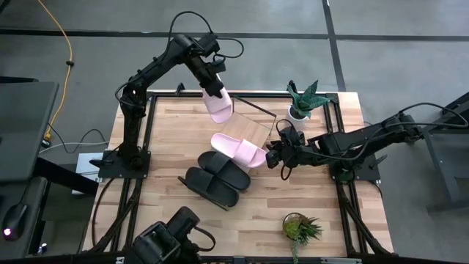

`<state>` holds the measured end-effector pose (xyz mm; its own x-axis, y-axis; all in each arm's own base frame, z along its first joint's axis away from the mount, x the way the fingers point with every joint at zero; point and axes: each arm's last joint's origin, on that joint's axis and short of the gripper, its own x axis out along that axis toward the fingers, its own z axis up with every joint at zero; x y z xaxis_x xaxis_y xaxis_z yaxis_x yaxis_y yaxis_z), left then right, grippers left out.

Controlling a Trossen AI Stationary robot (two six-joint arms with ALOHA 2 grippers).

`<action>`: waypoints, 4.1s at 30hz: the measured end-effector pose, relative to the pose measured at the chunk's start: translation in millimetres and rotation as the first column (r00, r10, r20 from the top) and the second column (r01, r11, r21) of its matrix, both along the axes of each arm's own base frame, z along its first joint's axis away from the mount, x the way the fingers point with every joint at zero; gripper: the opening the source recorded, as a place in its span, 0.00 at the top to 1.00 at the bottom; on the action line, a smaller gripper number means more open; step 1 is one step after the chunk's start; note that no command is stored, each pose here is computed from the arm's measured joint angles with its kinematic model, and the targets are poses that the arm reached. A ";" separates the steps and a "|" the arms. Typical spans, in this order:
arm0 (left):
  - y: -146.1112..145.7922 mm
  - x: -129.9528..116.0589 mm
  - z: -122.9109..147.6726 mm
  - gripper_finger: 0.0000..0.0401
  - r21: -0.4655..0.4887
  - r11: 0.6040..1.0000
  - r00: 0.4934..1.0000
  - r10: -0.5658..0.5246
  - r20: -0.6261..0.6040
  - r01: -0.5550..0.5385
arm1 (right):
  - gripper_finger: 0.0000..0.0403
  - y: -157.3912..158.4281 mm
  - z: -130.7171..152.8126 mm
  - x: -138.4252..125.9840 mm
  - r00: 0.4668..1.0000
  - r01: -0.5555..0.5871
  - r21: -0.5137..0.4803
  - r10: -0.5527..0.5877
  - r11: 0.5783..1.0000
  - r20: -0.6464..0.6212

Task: Pick and place slides into the shelf
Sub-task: Put the pink slipper on the shelf

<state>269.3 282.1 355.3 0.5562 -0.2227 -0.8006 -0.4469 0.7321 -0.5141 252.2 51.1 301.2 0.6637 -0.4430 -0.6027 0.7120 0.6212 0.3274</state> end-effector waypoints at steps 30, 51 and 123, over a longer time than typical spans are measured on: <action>-133.1 -47.8 112.7 1.00 0.191 0.969 0.988 0.147 0.056 -0.155 | 0.74 0.7 0.6 1.0 1.000 -0.018 0.009 0.017 1.000 0.006; -171.8 -16.1 11.7 1.00 0.261 0.916 0.944 0.327 -0.050 -0.304 | 0.74 2.5 7.4 7.5 0.995 -0.048 -0.012 0.048 0.999 0.083; -100.2 62.5 -49.7 1.00 -0.173 0.887 0.834 0.462 0.301 -0.428 | 0.74 32.8 -10.4 -73.7 0.867 0.373 0.074 -0.376 0.925 0.327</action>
<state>331.7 181.9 305.6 0.8374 0.0470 -0.5446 -0.5080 0.4349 -0.7435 178.4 84.0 290.8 0.6088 -0.6943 -0.3838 0.7413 0.3257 0.5868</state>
